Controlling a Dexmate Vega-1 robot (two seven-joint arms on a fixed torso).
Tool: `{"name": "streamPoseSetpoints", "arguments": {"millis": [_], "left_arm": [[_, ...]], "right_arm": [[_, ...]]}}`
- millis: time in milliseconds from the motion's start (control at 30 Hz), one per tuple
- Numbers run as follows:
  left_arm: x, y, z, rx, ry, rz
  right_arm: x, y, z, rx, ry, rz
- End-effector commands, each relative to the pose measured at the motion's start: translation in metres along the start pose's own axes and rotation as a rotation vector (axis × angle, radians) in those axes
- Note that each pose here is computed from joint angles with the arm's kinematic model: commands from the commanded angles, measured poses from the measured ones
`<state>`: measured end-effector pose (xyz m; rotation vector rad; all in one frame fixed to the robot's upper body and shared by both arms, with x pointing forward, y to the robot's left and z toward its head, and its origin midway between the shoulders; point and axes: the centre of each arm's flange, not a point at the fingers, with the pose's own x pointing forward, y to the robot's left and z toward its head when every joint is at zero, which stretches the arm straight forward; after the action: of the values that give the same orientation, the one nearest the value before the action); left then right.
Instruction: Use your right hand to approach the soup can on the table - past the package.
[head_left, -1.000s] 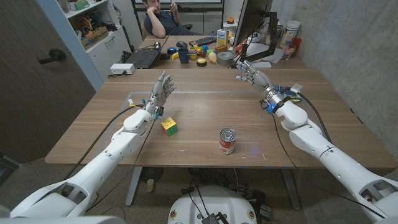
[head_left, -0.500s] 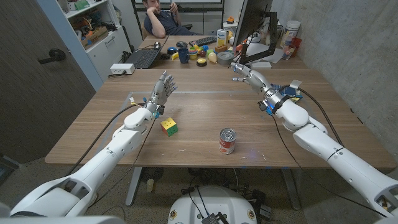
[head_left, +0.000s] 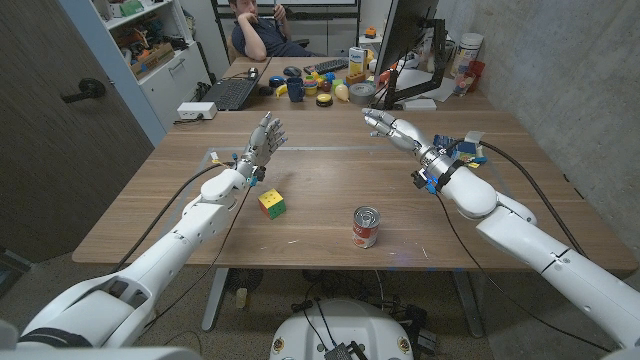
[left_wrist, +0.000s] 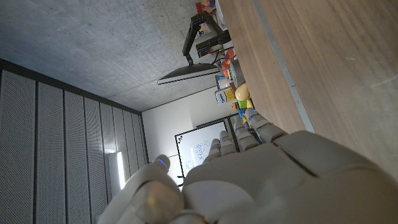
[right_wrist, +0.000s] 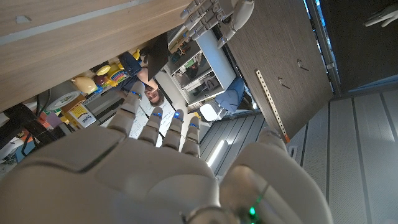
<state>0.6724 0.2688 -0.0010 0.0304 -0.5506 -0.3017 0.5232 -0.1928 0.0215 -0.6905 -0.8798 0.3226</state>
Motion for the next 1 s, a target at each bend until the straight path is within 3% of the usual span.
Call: {"name": "streamPoseSetpoints", "arguments": {"millis": [33,267,433,1000], "left_arm": [[0.009,0.002,0.001,-0.001,0.009,-0.027],[0.015,0.003,0.002,0.001,0.016,-0.041],[0.018,0.002,0.002,0.002,0.022,-0.048],[0.032,-0.002,0.002,0.008,0.042,-0.075]], "right_arm": [[-0.010,0.020,0.029,-0.172,0.026,0.019],[-0.016,0.032,0.040,-0.244,0.042,0.019],[-0.024,0.041,0.046,-0.314,0.083,0.025],[-0.040,0.068,0.063,-0.573,0.302,0.090]]}}
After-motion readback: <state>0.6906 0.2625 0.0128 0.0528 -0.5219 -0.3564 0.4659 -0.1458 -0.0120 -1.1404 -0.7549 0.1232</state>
